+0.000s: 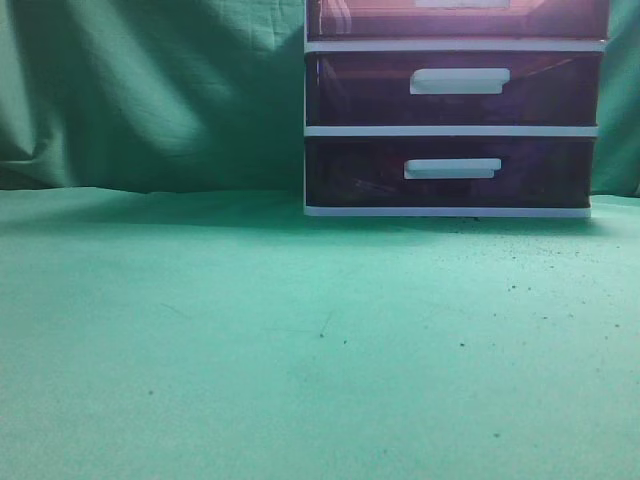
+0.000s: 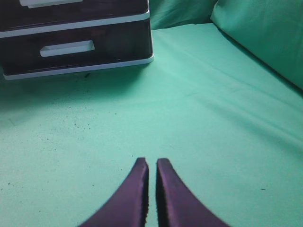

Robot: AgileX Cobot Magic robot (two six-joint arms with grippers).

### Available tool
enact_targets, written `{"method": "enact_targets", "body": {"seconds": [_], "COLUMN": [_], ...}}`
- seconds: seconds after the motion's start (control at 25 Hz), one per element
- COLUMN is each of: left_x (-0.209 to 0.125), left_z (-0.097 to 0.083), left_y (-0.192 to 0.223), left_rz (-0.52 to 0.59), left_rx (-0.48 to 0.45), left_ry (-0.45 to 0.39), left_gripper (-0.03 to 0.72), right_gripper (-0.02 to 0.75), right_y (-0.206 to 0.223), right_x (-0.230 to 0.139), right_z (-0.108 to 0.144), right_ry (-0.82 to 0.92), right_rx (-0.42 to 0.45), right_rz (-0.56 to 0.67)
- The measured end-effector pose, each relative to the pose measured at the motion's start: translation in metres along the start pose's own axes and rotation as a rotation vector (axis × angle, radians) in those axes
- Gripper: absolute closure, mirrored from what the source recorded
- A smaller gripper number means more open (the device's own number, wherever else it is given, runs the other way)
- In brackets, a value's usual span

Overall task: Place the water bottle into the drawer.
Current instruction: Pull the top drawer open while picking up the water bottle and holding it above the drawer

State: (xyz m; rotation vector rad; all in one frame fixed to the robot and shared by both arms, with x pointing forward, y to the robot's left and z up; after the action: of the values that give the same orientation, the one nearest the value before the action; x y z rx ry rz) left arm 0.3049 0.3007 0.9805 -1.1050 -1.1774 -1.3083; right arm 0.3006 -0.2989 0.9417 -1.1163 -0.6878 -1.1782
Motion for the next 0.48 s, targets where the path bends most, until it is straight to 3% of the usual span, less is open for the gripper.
{"method": "enact_targets", "body": {"seconds": [0.16,0.2,0.4,0.48], "left_x": [0.009,0.01,0.051,0.065], "left_z": [0.004,0.004,0.004,0.004], "left_y": [0.0,-0.001,-0.004,-0.001], "left_rz": [-0.093,-0.111,-0.062,0.02], "left_rx": [0.024,0.027,-0.013,-0.03], "left_ry": [-0.283,-0.31,-0.218,-0.213], "left_gripper": [0.622,0.622,0.622,0.622], "right_gripper": [0.69,0.69,0.69,0.69], "right_y": [0.0,0.0,0.0,0.0], "right_x": [0.0,0.0,0.0,0.0], "right_z": [0.0,0.0,0.0,0.0], "right_ry": [0.0,0.0,0.0,0.0], "right_rx": [0.0,0.0,0.0,0.0], "right_rz": [0.0,0.0,0.0,0.0]}}
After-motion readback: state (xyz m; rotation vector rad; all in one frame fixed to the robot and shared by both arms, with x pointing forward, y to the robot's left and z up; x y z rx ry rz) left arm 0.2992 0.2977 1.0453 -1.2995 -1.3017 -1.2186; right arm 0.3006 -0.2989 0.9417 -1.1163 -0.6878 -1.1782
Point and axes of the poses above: a point on each arm's last joint axis where the gripper is mounted, y pointing out along that axis toward the gripper, z along the wrist's bending axis when the last joint is at zero, x = y × z, the point moved 1 cm from there along y, pointing out along that axis toward the gripper, and after that the axes turned 15 degrees about y, right-handed, at the moved point
